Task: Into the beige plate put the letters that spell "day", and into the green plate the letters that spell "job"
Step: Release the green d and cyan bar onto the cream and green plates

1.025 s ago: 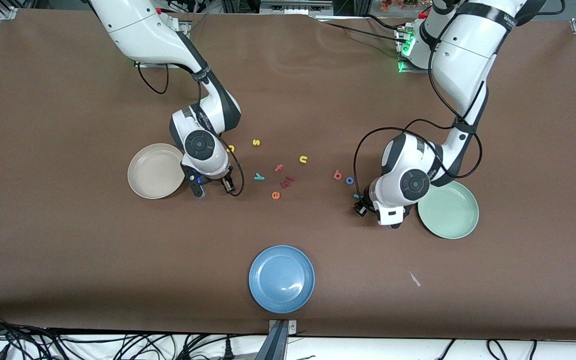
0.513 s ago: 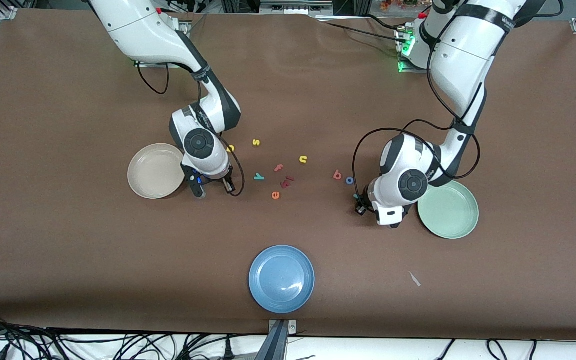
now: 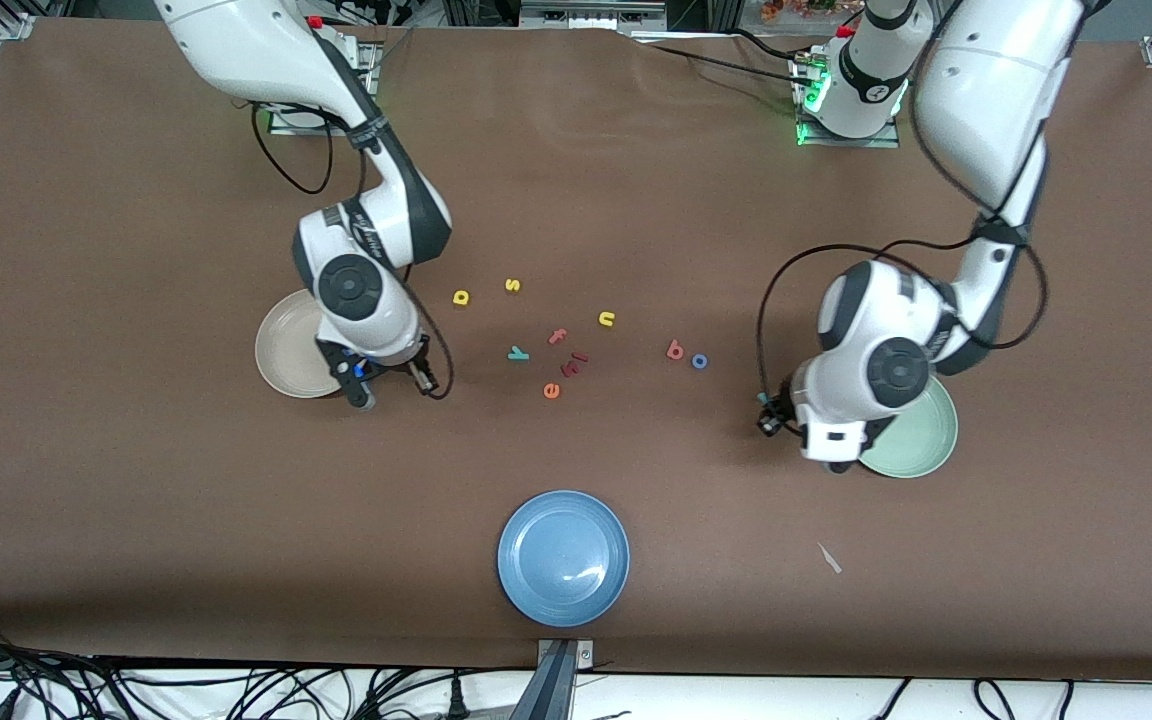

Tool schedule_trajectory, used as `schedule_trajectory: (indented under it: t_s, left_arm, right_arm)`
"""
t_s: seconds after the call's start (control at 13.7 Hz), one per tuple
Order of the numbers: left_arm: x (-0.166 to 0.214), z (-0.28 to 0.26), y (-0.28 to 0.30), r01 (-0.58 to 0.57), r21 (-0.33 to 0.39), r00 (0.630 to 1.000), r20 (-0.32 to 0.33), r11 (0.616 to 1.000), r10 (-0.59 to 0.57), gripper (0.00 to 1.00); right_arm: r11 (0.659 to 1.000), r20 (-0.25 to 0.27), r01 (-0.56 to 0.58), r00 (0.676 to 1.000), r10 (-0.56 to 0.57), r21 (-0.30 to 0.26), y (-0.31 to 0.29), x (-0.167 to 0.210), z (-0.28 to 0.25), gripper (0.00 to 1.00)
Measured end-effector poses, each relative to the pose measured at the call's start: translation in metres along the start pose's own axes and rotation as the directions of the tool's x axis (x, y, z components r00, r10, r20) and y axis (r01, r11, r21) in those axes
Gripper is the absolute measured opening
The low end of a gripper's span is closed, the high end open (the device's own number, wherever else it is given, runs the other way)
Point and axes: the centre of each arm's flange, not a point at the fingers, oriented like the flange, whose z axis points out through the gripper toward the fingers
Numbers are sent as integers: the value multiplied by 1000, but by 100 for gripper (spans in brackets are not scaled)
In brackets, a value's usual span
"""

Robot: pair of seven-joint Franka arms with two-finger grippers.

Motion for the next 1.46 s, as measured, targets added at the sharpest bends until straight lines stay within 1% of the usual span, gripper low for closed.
schedule_trajectory:
  t_s: [0.15,0.29,0.44,0.51,0.59,0.73,0.81,0.88,0.95,1.03,1.1,1.17,1.24,1.32,1.39,1.46]
  left_arm:
    - [34,-11,-36,-82,22,996,36,996,81,7]
    - [65,-1,-72,-168,29,983,77,985,165,7]
    - [87,16,-99,-242,39,966,105,969,237,7]
    - [97,22,-110,-279,63,957,105,958,272,7]
    - [106,29,-118,-313,94,947,102,945,303,7]
    - [119,43,-133,-357,140,933,108,924,344,7]
    - [123,51,-137,-370,144,927,117,918,356,7]
    - [125,57,-138,-375,143,925,120,916,361,11]
    - [125,60,-137,-377,142,924,119,915,362,22]
    - [125,59,-135,-379,139,924,116,915,365,31]
    - [124,55,-130,-383,133,922,107,914,371,42]
    - [120,47,-122,-386,119,921,96,915,377,54]
    - [110,39,-107,-384,97,922,85,918,377,63]
    - [95,32,-89,-374,80,926,77,924,368,74]
    - [73,27,-68,-356,64,933,75,932,352,86]
    - [48,25,-47,-337,52,940,77,940,332,95]
  right_arm:
    - [998,12,59,998,-59,-37,13,27,-8,28]
    - [991,36,109,994,-106,-78,29,52,-11,28]
    - [980,77,170,984,-162,-107,55,81,-1,28]
    - [970,96,211,975,-201,-120,70,95,9,29]
    - [959,112,253,964,-240,-124,85,110,19,30]
    - [949,130,298,950,-284,-105,110,130,41,30]
    - [947,130,305,948,-291,-98,119,133,52,30]
    - [946,129,308,947,-295,-97,126,131,61,30]
    - [946,129,310,946,-297,-98,129,128,67,36]
    - [945,130,312,945,-299,-98,130,125,69,44]
    - [945,128,313,945,-301,-93,129,125,67,55]
    - [946,124,314,945,-302,-86,127,124,63,64]
    - [945,120,317,944,-307,-76,124,123,56,75]
    - [943,126,325,941,-315,-67,120,118,47,87]
    - [940,147,336,934,-325,-59,112,107,36,96]
    - [938,167,344,928,-332,-47,102,92,24,100]
